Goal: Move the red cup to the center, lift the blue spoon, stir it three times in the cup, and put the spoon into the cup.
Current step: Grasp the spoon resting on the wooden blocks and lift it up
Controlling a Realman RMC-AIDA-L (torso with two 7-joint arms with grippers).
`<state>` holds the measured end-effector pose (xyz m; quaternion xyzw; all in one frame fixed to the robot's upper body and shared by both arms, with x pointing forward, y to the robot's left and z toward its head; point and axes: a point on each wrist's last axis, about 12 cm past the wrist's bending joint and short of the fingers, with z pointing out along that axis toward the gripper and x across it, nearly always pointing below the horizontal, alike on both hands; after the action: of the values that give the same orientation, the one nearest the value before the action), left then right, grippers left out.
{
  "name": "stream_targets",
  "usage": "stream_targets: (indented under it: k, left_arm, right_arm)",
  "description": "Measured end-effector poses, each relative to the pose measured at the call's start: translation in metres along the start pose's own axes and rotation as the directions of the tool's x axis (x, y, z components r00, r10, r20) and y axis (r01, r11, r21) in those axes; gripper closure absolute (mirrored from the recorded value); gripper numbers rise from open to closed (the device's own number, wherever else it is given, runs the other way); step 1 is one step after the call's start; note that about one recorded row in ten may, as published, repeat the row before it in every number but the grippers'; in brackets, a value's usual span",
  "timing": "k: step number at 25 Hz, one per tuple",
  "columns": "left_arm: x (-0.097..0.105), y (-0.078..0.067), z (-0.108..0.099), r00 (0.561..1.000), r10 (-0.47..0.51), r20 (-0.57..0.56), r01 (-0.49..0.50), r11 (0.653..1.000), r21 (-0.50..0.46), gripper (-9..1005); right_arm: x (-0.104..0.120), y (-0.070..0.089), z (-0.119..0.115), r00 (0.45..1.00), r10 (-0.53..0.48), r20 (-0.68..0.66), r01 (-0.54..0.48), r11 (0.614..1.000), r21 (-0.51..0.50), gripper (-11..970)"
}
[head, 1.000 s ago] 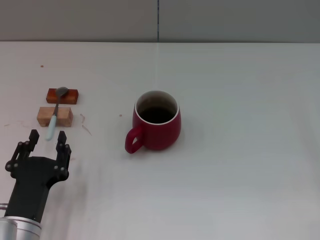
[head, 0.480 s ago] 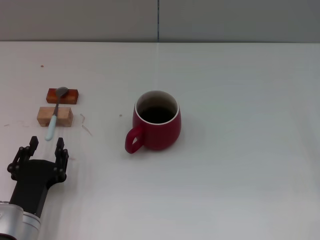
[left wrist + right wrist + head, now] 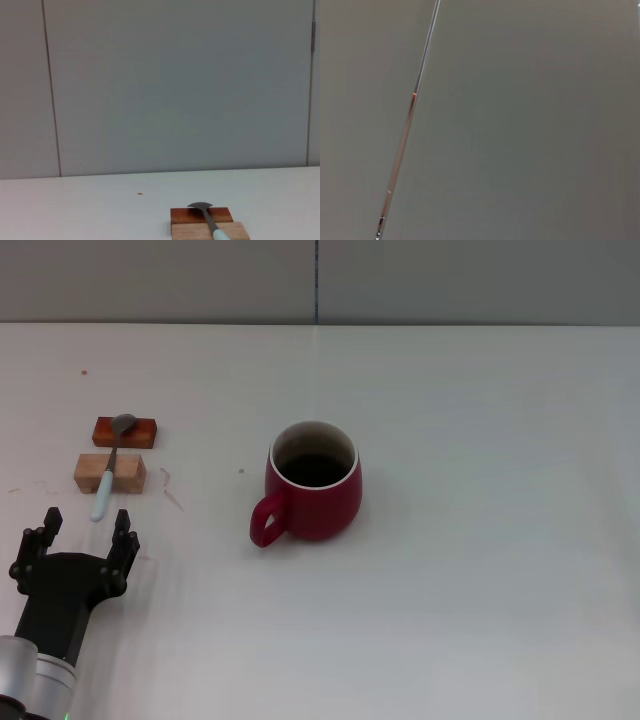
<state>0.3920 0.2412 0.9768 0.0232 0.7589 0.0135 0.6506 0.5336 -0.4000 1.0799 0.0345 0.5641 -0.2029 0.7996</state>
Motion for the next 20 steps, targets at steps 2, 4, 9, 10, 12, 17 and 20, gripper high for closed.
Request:
stream_targets:
  k: [2,4,9,10,12,17,20]
  left_arm:
    - [0.0,0.0,0.002,1.0,0.002,0.0,-0.002,1.0,0.003,444]
    - [0.0,0.0,0.003,1.0,0.002,-0.004,-0.002,1.0,0.003,362]
    - [0.0,0.0,0.012,1.0,0.01,-0.019,-0.01,1.0,0.009,171]
    - [0.0,0.0,0.013,1.0,0.011,-0.021,-0.011,1.0,0.011,137]
    - [0.0,0.001,0.017,1.0,0.018,-0.02,-0.017,1.0,0.015,139]
    - [-0.002,0.001,0.022,1.0,0.022,-0.013,-0.022,1.0,0.016,145]
    - [-0.003,0.001,0.026,1.0,0.03,-0.006,-0.03,0.999,0.023,148]
  right_arm:
    - [0.0,0.002,0.0,1.0,0.004,0.001,-0.004,1.0,-0.002,333]
    - [0.0,0.003,0.001,1.0,0.007,0.002,-0.006,1.0,-0.003,333]
    - [0.0,0.003,0.0,1.0,0.008,0.002,-0.008,1.0,-0.002,333]
    - [0.0,0.003,0.0,1.0,0.008,0.002,-0.008,1.0,-0.002,333]
    - [0.0,0.003,-0.001,1.0,0.008,0.0,-0.008,1.0,-0.001,333]
    - [0.001,0.003,-0.002,1.0,0.011,-0.004,-0.011,1.0,0.0,333]
    - [0.001,0.005,-0.004,1.0,0.014,-0.007,-0.014,1.0,0.0,333]
